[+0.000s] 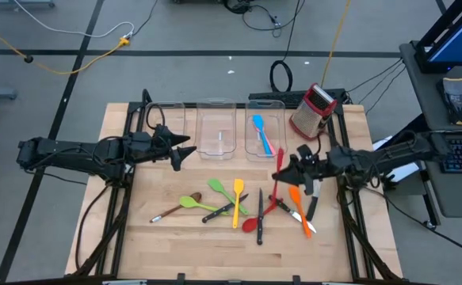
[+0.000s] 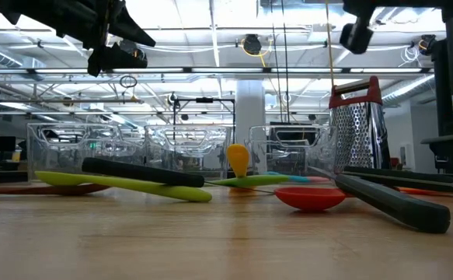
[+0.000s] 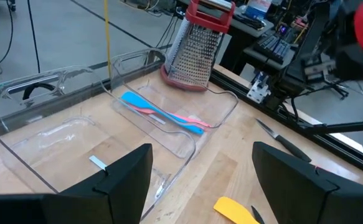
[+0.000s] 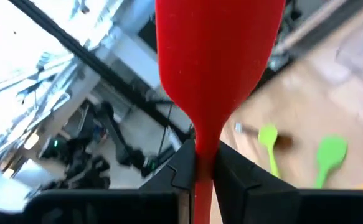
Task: Pick & Place Kitchen Items
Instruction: Put the red spatula into the right transparent bin
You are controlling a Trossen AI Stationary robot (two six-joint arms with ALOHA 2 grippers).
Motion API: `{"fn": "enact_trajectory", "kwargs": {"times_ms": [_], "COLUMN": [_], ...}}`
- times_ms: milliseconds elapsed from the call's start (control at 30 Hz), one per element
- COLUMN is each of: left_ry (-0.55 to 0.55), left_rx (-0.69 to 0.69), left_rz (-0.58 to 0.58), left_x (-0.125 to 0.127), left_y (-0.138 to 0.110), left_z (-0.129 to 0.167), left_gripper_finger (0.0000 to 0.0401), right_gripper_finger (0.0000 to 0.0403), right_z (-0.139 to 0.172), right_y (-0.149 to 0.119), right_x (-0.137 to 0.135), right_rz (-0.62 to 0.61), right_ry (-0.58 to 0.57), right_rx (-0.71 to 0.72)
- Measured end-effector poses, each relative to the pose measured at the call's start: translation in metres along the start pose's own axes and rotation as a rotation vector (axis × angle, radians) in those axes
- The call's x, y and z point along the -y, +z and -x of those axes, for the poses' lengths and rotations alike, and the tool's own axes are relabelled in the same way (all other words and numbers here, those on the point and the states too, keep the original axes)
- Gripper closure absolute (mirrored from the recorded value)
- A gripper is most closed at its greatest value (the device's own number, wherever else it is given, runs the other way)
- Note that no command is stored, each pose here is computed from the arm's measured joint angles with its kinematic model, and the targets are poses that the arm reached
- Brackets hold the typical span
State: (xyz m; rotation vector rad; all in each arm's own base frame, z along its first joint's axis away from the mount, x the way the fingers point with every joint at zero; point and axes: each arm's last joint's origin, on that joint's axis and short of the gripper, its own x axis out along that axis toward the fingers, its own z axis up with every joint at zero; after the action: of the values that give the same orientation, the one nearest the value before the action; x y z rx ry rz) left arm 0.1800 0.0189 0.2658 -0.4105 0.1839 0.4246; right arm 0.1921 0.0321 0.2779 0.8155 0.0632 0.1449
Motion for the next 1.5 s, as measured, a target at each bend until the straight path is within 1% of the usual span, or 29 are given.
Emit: {"fn": "enact_trajectory", "kwargs": {"times_ms": [167,500,667,800,900,1067,1300,1500], "left_ry": [0.0,0.0,0.0,0.0,0.0,0.0,0.001,0.001], "left_rx": [0.0,0.0,0.0,0.0,-0.001,-0.001,-0.001,-0.001], "left_rz": [0.0,0.0,-0.001,-0.007,-0.008,-0.014,-0.031,-0.033], "left_x": [0.0,0.0,0.0,0.0,0.0,0.0,0.0,0.0], "left_y": [0.0,0.0,0.0,0.0,0.0,0.0,0.0,0.0], "left_z": [0.0,0.0,0.0,0.0,0.0,0.0,0.0,0.0], "left_gripper_finger": [0.0123,0.0123,0.0123,0.0123,0.0123,0.0123,0.0123,0.0123], "right_gripper_finger": [0.0378,0.0378,0.0378,0.0378,0.0378,0.0378,0.0378,0.0378], "right_z": [0.0,0.002,0.003,0.003,-0.002,-0.018,-0.035,-0.045], "right_y": [0.01,0.022,0.026,0.031,0.037,0.049,0.071,0.093], "right_x": [0.007,0.019,0.022,0.022,0.019,0.013,0.014,0.026], "right_rz": [0.093,0.21,0.232,0.255,0.289,0.332,0.315,0.299], "right_ry": [-0.073,-0.279,-0.34,-0.357,-0.385,-0.464,-0.614,-0.747], "right_rx": [0.102,0.267,0.311,0.32,0.296,0.205,0.108,0.047]}}
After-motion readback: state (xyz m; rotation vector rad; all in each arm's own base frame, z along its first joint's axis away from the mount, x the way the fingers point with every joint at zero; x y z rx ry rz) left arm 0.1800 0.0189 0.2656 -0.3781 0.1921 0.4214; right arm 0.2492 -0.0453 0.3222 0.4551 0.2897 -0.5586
